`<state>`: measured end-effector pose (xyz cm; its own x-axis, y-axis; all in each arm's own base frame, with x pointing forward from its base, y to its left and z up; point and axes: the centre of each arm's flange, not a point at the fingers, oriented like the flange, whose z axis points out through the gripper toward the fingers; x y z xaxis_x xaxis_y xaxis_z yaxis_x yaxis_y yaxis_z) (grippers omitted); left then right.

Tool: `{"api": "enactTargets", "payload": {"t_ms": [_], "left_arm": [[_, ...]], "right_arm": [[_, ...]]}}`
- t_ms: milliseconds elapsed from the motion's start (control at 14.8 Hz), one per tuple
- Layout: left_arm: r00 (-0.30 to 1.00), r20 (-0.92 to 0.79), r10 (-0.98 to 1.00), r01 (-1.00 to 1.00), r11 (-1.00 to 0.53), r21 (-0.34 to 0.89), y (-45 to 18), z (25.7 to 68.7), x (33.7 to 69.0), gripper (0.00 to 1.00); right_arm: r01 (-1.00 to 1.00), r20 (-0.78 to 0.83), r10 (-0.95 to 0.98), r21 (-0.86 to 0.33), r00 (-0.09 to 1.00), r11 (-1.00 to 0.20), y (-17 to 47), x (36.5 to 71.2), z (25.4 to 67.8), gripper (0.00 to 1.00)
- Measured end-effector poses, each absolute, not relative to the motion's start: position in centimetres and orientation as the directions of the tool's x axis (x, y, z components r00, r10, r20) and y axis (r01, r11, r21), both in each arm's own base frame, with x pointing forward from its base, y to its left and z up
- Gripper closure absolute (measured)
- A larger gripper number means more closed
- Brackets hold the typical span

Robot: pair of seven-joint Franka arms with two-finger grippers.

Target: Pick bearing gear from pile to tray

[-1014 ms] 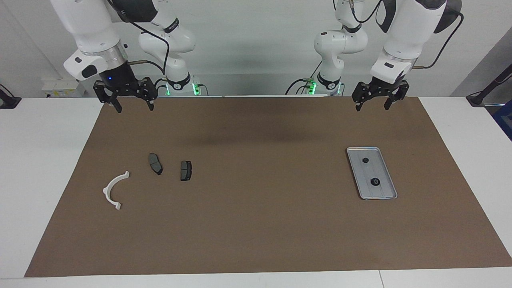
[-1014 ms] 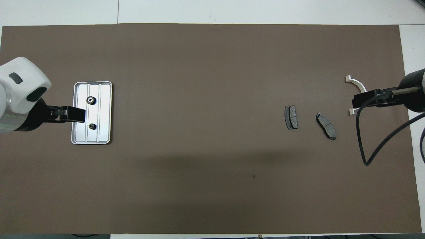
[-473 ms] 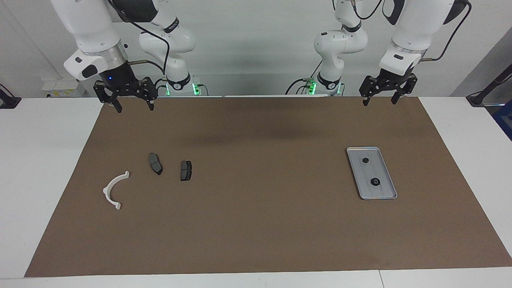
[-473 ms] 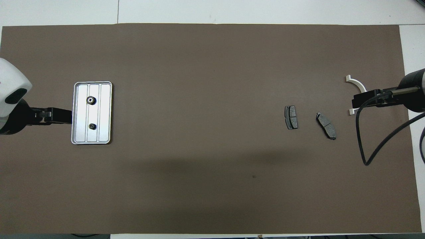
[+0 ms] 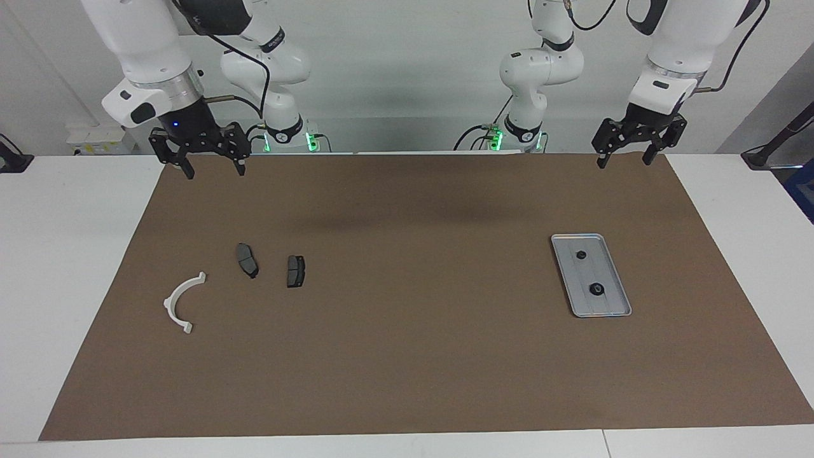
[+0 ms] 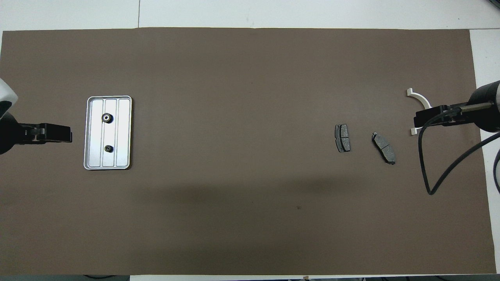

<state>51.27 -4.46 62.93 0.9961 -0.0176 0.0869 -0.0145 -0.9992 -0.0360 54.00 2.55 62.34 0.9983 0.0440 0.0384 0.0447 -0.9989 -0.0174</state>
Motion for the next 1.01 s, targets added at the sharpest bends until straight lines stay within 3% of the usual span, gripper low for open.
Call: {"api": "enactTargets", "payload": {"t_ms": [473,1014], "left_arm": [[0.995,0.056,-0.082,-0.081,-0.997,-0.02,-7.6,62.1,53.8,0.0],[0.987,0.053,-0.149,-0.151,-0.988,0.028,-11.3,62.3,53.3,0.0]], "right_arm": [[0.044,0.038,0.044,-0.017,0.998,-0.999,2.5,54.0,62.3,0.0],[0.044,0.039,0.044,-0.017,0.998,-0.999,2.5,54.0,62.3,0.0]]}}
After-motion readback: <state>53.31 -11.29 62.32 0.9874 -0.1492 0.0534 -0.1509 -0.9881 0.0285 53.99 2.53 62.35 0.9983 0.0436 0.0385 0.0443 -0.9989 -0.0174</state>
